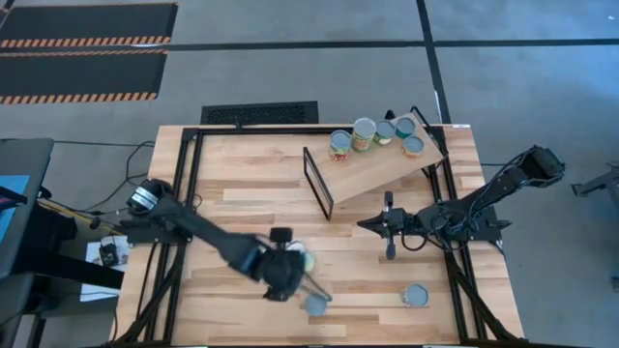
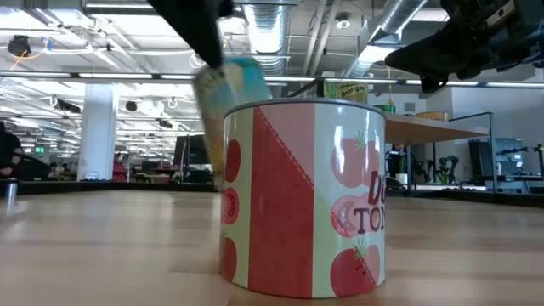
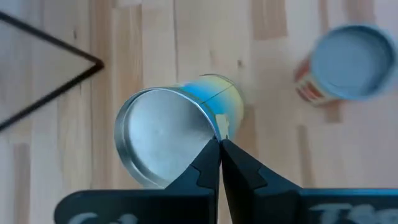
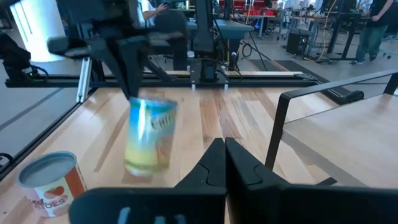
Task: Pick and place cans onto a shelf
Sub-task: Put the canned carrots on the shelf
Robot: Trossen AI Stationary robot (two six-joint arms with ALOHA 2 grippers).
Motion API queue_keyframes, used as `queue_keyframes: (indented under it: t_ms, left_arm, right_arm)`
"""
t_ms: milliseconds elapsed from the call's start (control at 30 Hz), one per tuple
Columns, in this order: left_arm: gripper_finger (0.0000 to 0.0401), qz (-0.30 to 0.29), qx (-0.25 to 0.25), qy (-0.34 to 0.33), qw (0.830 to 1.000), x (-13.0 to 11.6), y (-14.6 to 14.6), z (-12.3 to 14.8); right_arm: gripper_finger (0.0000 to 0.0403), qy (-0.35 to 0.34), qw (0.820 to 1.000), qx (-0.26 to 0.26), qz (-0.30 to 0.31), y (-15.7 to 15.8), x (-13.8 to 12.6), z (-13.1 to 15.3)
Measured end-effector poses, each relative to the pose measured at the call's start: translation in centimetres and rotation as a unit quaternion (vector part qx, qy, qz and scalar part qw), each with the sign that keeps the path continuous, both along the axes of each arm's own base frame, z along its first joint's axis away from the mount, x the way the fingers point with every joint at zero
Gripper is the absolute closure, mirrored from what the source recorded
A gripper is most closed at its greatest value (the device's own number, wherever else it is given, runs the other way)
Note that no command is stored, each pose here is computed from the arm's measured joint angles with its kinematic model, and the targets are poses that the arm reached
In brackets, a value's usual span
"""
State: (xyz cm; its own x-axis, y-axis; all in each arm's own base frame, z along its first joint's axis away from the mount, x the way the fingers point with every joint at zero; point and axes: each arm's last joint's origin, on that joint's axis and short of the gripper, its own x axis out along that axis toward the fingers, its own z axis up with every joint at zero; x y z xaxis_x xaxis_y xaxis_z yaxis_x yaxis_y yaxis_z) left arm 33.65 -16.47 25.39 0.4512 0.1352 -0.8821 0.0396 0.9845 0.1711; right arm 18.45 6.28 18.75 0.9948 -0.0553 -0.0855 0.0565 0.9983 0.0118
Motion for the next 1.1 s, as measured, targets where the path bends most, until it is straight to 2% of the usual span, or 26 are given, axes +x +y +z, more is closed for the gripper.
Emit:
queue_keyframes:
  t_ms: [200,433,1100]
  left_arm:
    - [0.0401,-0.018,0.004,-0.012,1.000,2.8,3.1,-0.8]
    - [0.0401,-0.020,0.013,-0.020,1.000,4.6,4.3,-2.3]
    - [0.0393,-0.020,0.008,-0.050,0.999,5.6,4.8,-2.4]
  right_arm:
    - [0.0394,0.002,1.000,-0.001,0.000,0.0,0.0,0.0]
    - [0.0394,0.004,1.000,-0.002,0.000,0.0,0.0,-0.1]
    - [0.0394,0.001,1.000,0.000,0.001,0.0,0.0,0.0]
